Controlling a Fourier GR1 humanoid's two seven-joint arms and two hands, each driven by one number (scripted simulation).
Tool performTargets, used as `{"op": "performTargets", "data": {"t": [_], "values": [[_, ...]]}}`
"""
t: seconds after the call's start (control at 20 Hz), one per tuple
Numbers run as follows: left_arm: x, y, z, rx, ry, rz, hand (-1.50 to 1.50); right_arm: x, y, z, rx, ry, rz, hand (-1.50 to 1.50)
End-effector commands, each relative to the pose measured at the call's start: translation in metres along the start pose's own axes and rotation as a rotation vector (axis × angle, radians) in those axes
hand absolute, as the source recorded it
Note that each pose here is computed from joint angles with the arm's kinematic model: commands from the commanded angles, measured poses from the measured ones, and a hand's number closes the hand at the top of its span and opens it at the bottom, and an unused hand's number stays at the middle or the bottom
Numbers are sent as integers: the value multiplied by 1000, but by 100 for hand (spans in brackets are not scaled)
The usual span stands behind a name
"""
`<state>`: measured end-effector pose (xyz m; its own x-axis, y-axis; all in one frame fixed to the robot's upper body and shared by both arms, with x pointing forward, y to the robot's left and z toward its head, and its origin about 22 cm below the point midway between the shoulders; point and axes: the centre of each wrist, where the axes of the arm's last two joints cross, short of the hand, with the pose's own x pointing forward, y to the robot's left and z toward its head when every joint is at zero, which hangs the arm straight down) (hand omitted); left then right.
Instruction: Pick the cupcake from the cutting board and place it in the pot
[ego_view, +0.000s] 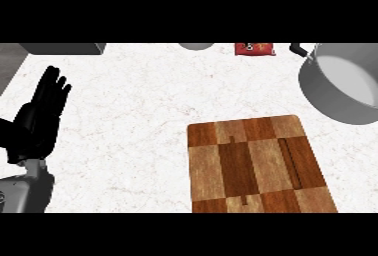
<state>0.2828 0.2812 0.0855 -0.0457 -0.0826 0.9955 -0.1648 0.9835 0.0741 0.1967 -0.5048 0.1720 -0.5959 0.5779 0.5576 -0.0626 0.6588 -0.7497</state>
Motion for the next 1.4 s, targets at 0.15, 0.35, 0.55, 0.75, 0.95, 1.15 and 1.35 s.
{"op": "performTargets", "data": {"t": [0.15, 0.35, 0.55, 0.75, 0.95, 1.15, 1.35], "values": [[12, -4, -12, -26, 6, -1, 0, -28, -16, -34, -1, 22, -118, 150], [17, -14, -9, -44, -3, -1, 0, -49, -15, -44, 4, 81, -167, 150], [8, -14, -7, -47, 0, 6, 0, -75, 24, -63, -20, 119, -265, 150], [4, -25, -9, -49, -9, -8, 0, -71, 11, -89, -144, 72, 196, 150], [16, -23, -14, -51, -17, 13, 0, -87, 16, -101, -142, 108, 310, 150], [3, -22, -6, -72, -22, 5, 0, -115, 61, -96, -110, 112, 291, 150], [9, -22, -15, -73, -28, 15, 0, -118, 51, -108, -67, 189, 257, 150]]}}
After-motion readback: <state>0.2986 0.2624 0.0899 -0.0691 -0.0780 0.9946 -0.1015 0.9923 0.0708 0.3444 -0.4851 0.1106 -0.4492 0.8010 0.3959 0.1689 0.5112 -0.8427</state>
